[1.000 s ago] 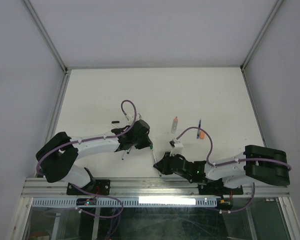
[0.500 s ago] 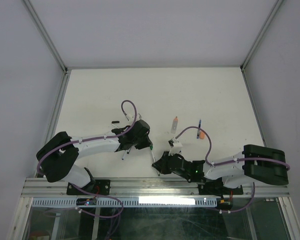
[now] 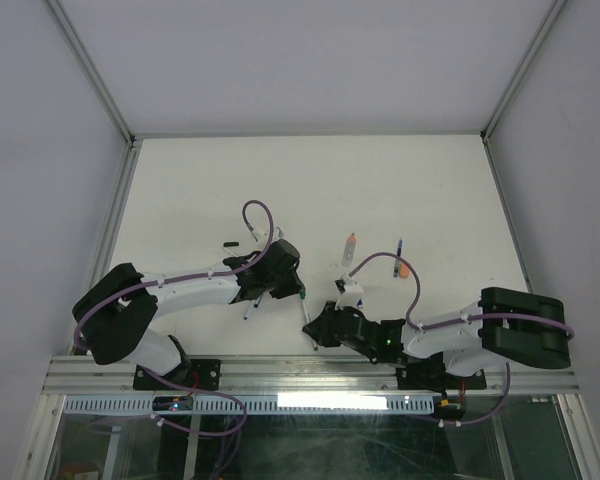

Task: Insert the pens into the pen caps
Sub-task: Insert the pen cap onto the pen.

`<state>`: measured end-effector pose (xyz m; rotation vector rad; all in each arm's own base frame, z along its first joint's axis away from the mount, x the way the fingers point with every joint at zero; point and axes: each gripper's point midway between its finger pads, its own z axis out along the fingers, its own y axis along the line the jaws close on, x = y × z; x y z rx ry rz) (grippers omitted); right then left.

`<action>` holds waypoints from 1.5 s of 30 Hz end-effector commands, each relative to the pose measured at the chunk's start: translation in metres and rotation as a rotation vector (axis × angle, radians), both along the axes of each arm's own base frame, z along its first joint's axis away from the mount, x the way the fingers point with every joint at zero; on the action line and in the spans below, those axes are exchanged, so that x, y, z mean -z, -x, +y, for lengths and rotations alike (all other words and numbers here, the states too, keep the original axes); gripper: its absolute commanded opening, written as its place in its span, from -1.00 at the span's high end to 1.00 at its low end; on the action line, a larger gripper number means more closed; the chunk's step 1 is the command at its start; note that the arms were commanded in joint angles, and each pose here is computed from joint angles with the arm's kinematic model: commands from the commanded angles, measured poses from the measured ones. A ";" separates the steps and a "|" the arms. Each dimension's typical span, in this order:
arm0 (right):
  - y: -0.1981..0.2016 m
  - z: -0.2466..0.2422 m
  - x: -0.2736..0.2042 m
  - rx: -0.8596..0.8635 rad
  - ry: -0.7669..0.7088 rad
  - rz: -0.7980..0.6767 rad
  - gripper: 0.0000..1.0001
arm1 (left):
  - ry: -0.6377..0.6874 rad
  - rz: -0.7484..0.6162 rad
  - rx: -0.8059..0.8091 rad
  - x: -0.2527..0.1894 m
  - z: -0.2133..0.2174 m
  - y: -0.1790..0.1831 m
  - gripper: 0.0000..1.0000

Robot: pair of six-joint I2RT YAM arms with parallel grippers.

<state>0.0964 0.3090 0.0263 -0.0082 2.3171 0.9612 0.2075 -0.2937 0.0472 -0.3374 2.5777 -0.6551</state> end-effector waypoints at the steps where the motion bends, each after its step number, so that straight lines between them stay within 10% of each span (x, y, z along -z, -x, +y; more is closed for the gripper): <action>1: -0.014 0.014 -0.020 0.058 -0.060 -0.029 1.00 | 0.044 -0.032 -0.015 -0.009 -0.006 -0.009 0.81; 45: -0.069 0.024 -0.030 0.128 0.006 -0.134 1.00 | 0.084 -0.028 0.010 -0.019 -0.007 -0.001 0.76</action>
